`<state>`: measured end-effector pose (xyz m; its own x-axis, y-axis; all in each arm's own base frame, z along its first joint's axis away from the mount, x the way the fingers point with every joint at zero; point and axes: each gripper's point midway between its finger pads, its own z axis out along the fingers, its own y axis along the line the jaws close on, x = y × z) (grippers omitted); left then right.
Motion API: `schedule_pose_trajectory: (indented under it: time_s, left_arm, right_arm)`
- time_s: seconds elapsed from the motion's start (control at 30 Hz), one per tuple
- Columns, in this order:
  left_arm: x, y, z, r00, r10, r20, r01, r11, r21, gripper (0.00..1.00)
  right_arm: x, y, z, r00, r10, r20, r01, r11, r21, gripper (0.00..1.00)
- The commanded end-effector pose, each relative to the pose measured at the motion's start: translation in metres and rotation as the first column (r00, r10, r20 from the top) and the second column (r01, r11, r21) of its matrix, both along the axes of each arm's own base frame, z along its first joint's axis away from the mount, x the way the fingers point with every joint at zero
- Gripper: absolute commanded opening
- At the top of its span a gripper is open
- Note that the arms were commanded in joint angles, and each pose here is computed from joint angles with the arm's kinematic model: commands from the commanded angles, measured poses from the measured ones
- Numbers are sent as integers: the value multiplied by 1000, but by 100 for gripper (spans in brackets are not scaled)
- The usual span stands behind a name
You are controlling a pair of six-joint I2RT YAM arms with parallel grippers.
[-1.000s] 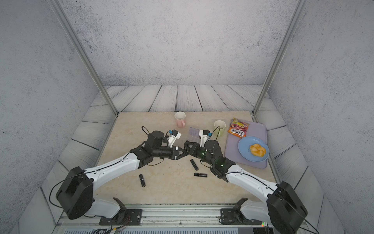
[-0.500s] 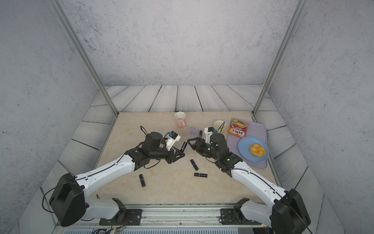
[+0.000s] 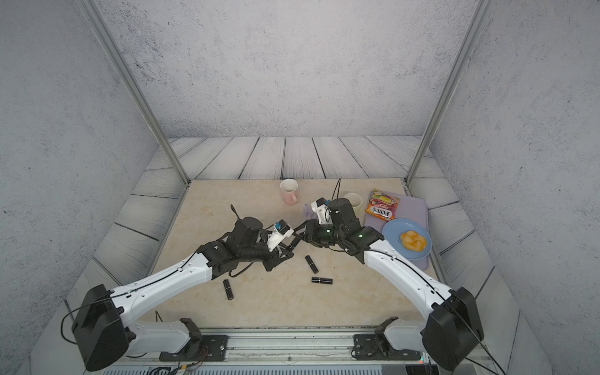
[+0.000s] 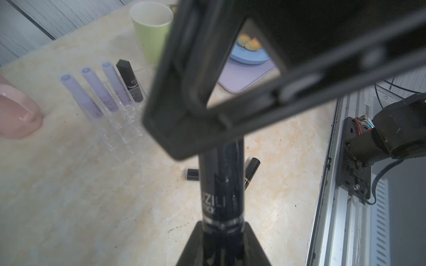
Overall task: Arrange the lipsticks in the organizer
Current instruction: Pick up the lipstick at the center of the board.
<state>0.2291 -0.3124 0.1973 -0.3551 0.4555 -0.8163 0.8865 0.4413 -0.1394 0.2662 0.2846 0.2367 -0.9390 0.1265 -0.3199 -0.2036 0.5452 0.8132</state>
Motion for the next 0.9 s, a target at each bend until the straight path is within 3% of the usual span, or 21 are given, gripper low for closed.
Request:
schedule_pose_trajectory:
  time_s: [0.0,0.1,0.3,0.73,0.87]
  left_arm:
    - [0,4,8,998,-5,70,5,1000,12,0]
    - [1,5,5,998,1,70,-2,1000,21,0]
    - [9,7,0,997,31,65,-35,998,58,0]
    - [11,5,1,998,43,54,-46,997,54,0]
    - [10,5,1,998,44,45,-46,998,49,0]
  right_arm:
    - [-5,-6,-9,1000,20,-20,-21,998,-59,44]
    - [-5,-9,-17,999,27,-43,-31,994,-101,45]
    - [-9,3,-5,996,72,-48,-73,997,-13,37]
    - [-2,16,-13,991,83,-107,-79,996,43,40]
    - [5,17,-16,992,55,-116,-50,998,45,28]
